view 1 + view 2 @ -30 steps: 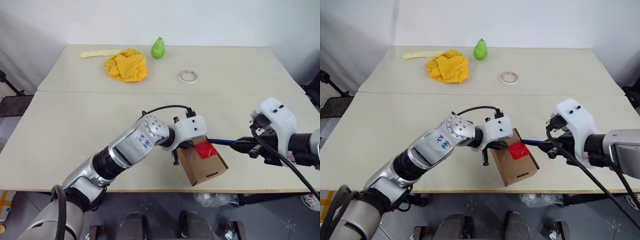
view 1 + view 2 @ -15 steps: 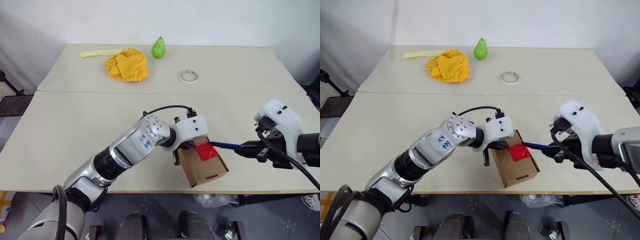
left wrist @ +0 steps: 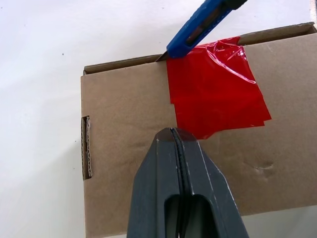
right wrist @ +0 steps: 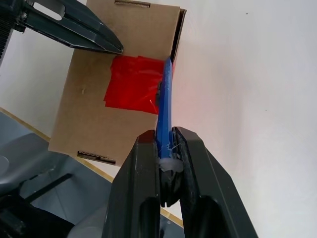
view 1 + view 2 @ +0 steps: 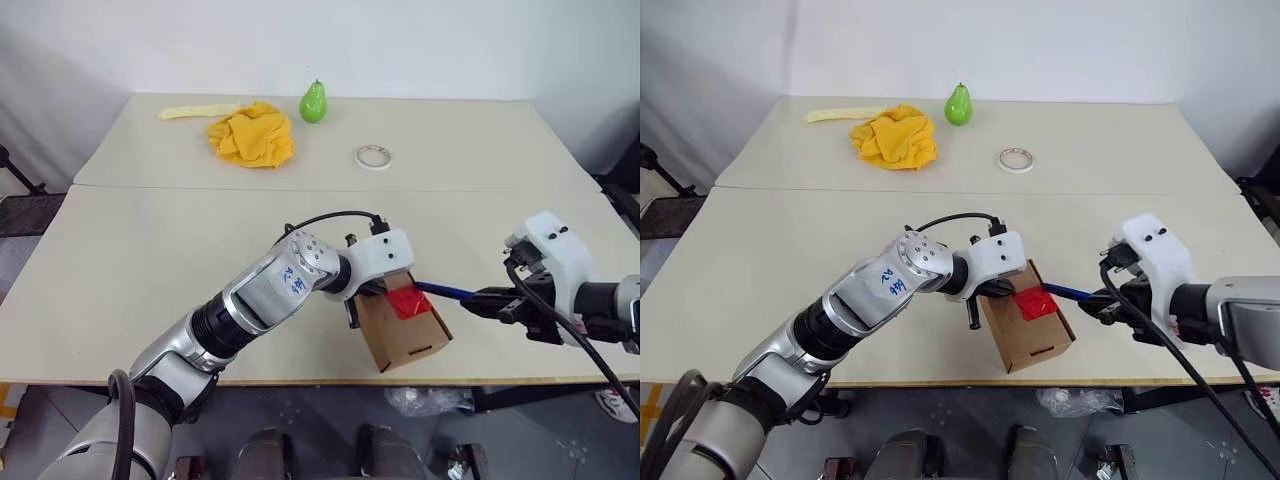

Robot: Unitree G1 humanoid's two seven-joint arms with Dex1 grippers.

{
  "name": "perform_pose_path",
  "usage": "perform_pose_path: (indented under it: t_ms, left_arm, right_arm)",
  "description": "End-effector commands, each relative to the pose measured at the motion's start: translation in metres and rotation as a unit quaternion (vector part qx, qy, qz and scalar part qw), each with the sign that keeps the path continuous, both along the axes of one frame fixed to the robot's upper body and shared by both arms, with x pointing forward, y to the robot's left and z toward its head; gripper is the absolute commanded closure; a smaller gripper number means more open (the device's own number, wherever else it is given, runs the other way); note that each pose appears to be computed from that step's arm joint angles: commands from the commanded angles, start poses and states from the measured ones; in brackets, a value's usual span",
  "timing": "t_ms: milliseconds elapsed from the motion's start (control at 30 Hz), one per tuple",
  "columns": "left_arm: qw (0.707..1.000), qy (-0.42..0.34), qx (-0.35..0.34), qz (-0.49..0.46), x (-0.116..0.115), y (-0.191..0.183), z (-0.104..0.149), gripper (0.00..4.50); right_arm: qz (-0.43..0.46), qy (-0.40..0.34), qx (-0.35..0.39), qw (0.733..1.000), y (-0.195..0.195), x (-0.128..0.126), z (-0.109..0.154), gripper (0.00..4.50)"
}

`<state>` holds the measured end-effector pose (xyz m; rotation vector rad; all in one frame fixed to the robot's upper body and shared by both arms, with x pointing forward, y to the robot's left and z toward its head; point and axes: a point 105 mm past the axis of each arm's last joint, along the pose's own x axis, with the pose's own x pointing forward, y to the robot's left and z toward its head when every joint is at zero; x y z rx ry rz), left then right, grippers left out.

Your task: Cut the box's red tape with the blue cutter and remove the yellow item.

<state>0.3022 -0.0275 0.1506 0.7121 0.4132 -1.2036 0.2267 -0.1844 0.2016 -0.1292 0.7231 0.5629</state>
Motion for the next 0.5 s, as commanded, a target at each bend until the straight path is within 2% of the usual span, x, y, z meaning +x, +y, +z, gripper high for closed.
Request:
perform_pose_path:
  t_ms: [33,267,500]
  left_arm:
    - [0.996,0.057,0.053,0.044,0.002,0.016,-0.041,4.5]
    - [0.996,0.057,0.051,0.046,0.001,0.017,-0.042,4.5]
    - [0.996,0.057,0.05,0.045,0.0,0.017,-0.042,4.5]
  right_arm:
    - [0.045,0.065,0.033,0.996,0.012,-0.019,-0.013,4.36]
    - [0.058,0.13,0.029,0.989,0.0,-0.027,-0.012,4.36]
    - [0.078,0.225,0.0,0.971,-0.009,-0.043,-0.003,4.36]
